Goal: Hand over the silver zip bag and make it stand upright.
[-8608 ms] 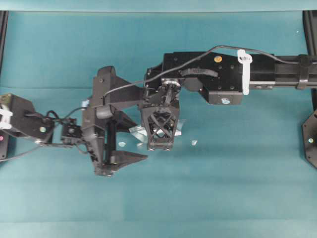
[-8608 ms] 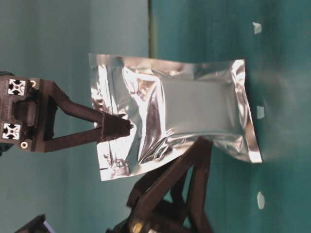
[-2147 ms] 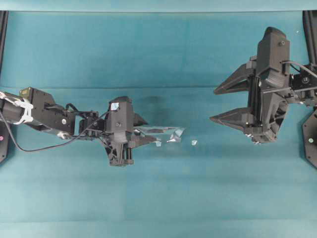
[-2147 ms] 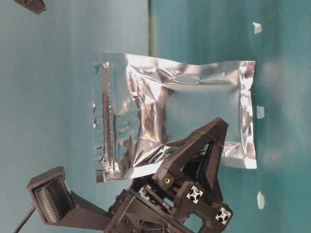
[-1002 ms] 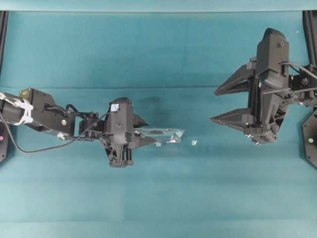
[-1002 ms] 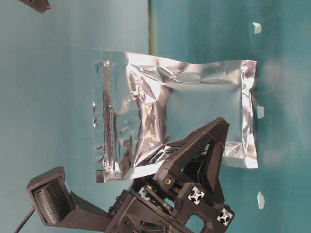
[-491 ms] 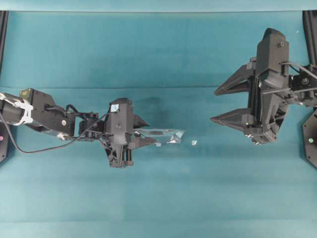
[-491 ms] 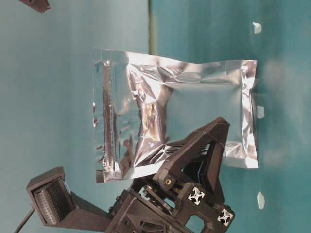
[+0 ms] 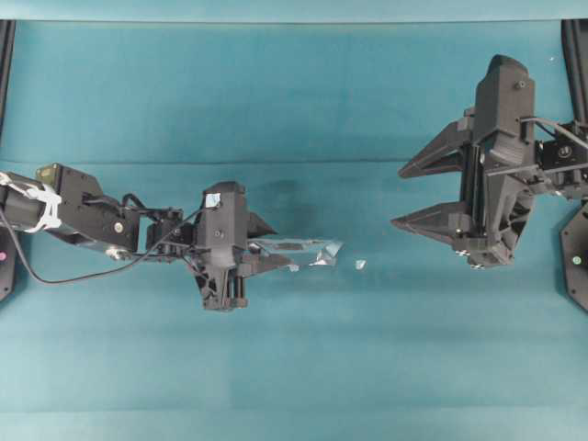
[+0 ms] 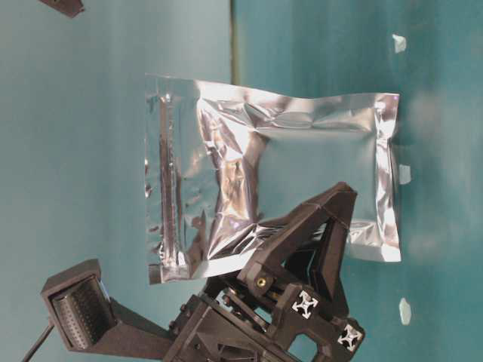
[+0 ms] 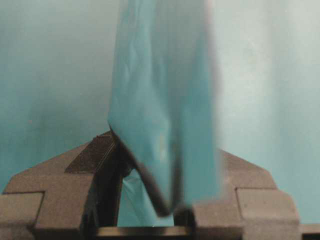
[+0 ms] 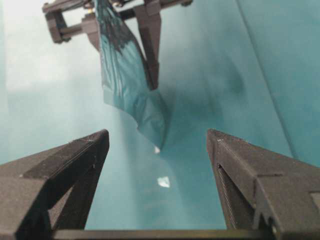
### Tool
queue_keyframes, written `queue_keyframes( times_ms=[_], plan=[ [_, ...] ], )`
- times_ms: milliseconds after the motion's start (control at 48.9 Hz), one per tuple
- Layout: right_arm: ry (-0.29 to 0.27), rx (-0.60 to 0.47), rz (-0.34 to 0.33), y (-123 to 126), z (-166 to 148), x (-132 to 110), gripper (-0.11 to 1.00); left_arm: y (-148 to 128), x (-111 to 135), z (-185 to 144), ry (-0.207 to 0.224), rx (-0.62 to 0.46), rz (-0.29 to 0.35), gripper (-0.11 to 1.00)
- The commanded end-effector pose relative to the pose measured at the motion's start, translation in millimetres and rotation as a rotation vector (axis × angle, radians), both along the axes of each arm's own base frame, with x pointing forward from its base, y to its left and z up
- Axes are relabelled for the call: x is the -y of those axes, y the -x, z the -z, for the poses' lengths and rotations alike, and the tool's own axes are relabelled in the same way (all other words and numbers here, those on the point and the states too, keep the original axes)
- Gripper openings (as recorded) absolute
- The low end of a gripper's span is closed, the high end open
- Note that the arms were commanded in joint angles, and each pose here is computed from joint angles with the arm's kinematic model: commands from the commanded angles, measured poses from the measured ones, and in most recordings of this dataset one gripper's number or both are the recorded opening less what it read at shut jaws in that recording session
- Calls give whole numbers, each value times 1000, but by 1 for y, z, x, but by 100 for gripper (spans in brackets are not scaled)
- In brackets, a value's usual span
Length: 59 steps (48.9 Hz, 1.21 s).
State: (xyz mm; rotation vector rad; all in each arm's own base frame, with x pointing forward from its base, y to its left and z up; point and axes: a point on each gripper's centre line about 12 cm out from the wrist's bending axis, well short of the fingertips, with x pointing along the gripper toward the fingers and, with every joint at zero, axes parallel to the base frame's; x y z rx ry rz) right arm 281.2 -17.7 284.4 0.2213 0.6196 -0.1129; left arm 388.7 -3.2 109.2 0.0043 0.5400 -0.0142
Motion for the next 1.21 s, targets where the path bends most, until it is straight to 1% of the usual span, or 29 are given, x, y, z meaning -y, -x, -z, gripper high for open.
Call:
queue_keyframes(
  times_ms=[0,1186],
  plan=[
    [-6,20,4,-1,-5,0,91,-2,3,-2,1,9,8,22],
    [-8,8,5,0,0,0,91,-1,3,-1,0,6,9,22]
  ],
)
